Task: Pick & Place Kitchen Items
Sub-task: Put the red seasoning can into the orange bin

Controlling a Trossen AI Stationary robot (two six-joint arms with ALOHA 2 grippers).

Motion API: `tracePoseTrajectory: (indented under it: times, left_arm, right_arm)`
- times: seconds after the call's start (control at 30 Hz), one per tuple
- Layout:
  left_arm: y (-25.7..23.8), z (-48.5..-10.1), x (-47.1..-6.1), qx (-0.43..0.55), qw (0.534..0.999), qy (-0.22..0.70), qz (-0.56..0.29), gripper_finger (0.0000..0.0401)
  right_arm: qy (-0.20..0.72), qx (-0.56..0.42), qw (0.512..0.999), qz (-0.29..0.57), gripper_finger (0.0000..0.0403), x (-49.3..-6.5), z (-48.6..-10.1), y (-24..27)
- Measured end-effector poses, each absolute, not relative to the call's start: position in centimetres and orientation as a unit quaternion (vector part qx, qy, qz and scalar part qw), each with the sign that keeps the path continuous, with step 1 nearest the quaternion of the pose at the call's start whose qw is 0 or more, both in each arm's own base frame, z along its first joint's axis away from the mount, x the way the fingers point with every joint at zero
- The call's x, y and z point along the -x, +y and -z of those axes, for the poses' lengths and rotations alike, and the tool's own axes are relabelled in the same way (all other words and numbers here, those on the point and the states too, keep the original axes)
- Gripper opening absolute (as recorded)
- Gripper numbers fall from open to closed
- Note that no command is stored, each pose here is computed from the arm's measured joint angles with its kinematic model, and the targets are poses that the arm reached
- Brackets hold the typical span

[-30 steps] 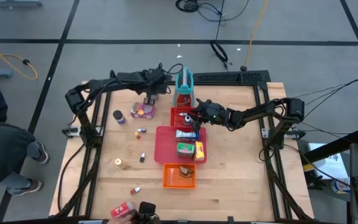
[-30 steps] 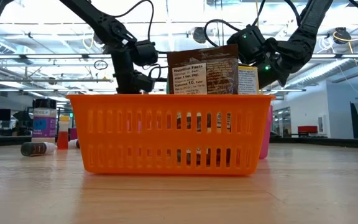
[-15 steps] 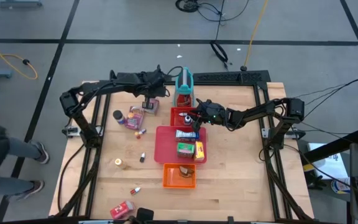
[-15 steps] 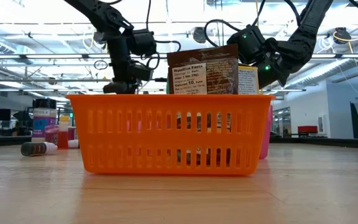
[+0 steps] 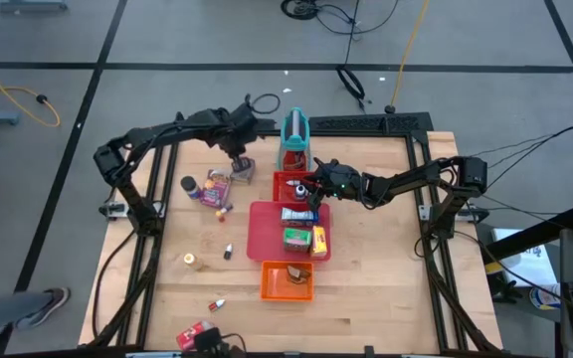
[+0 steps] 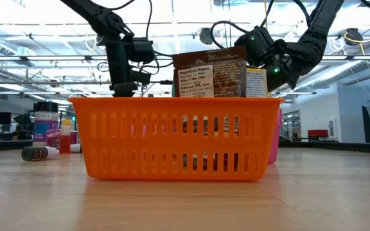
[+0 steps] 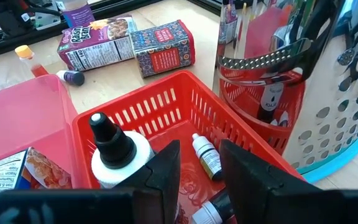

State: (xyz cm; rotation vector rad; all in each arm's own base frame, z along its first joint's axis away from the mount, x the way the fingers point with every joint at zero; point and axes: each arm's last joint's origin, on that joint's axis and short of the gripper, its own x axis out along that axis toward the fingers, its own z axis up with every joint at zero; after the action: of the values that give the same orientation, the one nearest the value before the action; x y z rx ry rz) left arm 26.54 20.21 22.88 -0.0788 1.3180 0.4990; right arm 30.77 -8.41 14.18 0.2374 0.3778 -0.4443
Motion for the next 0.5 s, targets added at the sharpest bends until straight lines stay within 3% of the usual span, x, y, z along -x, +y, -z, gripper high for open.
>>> tracePoseTrajectory:
  times: [0.17, 0.5]
  left_arm:
    - [20.1, -22.8, -26.3, 0.076, 0.75, 0.603, -0.262, 0.0074]
    - [17.8, -22.7, -27.3, 0.153, 0.728, 0.591, -0.313, 0.0243]
  right_arm:
    - [0.186, -0.117, 0.951, 0.218, 0.0105, -30.8, -14.2, -8.4]
    - [0.187, -0.119, 0.953, 0.206, 0.0105, -30.8, -14.2, -8.4]
